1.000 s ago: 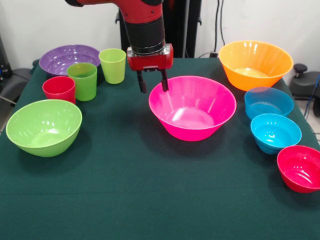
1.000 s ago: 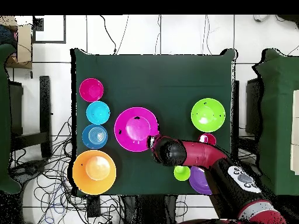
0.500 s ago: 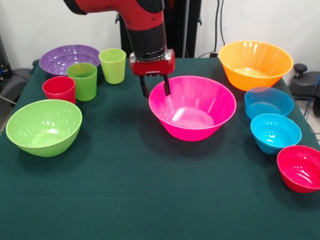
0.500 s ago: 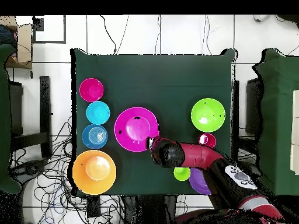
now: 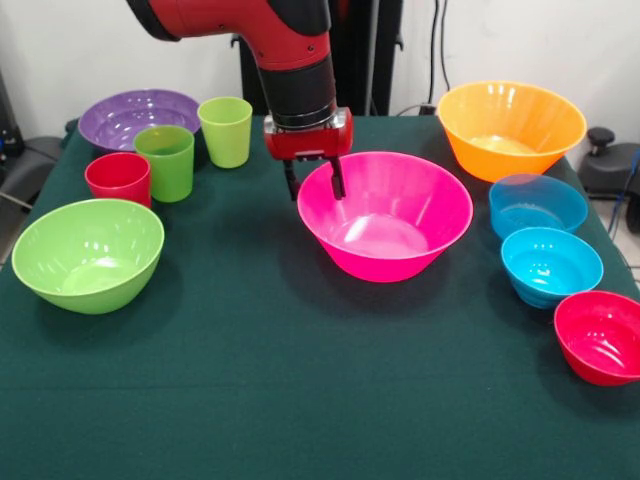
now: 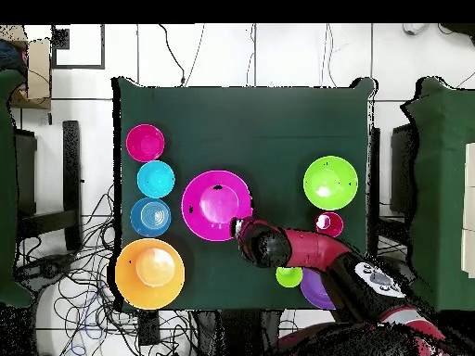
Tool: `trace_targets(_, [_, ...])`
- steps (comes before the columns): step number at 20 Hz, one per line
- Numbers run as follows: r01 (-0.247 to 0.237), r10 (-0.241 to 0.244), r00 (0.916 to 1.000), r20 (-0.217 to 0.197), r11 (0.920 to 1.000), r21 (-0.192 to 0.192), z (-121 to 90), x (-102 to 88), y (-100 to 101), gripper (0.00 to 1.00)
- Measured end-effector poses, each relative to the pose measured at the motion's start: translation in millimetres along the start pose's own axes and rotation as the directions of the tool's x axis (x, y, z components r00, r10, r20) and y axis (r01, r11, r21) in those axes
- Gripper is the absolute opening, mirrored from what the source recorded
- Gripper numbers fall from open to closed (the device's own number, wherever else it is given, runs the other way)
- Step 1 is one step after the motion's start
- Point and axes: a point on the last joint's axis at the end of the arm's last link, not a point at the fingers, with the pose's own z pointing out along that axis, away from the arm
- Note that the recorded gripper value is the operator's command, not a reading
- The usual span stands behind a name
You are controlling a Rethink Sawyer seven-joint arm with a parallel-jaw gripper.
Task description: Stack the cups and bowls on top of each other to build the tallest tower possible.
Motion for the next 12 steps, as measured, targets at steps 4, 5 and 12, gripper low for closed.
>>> trace_targets(4, [0.001, -0.001, 0.9998, 0.018, 1.0000, 0.002, -1.4, -1.9, -4.3, 0.00])
trace_targets(5, [0.002, -0.002, 0.9997, 0.024, 1.0000, 0.001, -2.1, -3.2, -4.2, 0.00])
trace_targets(12, [0.003, -0.003, 0.9994, 0.034, 1.0000, 0.001, -2.6, -5.0, -3.9, 0.00])
